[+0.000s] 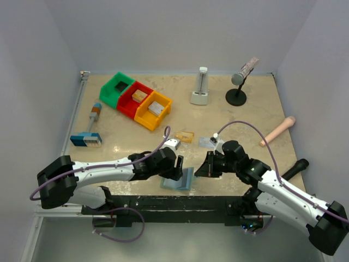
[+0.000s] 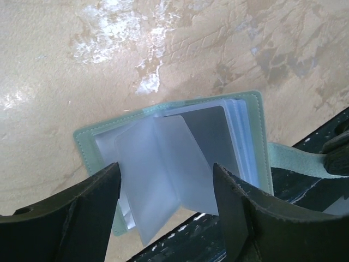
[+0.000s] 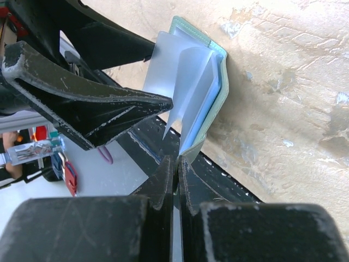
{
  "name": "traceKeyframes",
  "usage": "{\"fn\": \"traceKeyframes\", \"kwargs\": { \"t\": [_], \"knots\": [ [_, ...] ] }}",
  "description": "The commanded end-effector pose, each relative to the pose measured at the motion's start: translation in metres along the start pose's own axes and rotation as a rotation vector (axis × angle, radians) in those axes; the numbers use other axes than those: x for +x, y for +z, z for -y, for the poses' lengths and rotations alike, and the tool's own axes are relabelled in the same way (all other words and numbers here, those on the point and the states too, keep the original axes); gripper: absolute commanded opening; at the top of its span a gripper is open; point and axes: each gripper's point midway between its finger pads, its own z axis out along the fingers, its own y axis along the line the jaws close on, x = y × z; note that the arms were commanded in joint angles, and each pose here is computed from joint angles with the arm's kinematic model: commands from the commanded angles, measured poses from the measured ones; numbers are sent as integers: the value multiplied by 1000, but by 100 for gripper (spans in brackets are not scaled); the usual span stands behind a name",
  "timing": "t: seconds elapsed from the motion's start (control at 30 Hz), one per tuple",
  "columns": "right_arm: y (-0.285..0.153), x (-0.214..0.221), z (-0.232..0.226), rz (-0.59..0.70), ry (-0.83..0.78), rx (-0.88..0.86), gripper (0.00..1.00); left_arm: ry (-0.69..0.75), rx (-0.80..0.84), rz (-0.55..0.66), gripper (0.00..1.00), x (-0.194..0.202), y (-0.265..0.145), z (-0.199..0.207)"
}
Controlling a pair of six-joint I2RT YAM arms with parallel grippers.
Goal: Take the credit cards out of the card holder
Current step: Remove the credit card from the card holder.
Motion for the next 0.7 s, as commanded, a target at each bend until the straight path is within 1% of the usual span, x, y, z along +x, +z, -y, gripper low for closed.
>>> {"fn": "traceKeyframes", "kwargs": {
  "t": [0.0,0.07,0.17,0.23,0.33,0.43,0.57,0.67],
  "knots": [
    [-6,-11,-14,39,-37,-30,0,-3,-56,46,74,-10,-8,-12],
    [-8,-12,-15,42,-40,-31,0,-28,-92,78,75,-16,-14,-21],
    [-9,-12,-15,42,-44,-29,0,-89,-132,160,77,-27,-31,-36],
    [-9,-11,-15,42,-45,-27,0,-115,-112,215,77,-34,-41,-37],
    [-9,-11,-14,42,-45,-25,0,-119,-11,262,77,-45,-51,-21],
    [-7,-12,-11,44,-45,-11,0,-83,122,242,73,-49,-51,8],
    [-5,-11,-3,47,-33,17,0,-47,208,142,68,-36,-34,32],
    [-5,-9,2,47,-29,34,0,-37,248,94,67,-26,-25,42]
  ]
}}
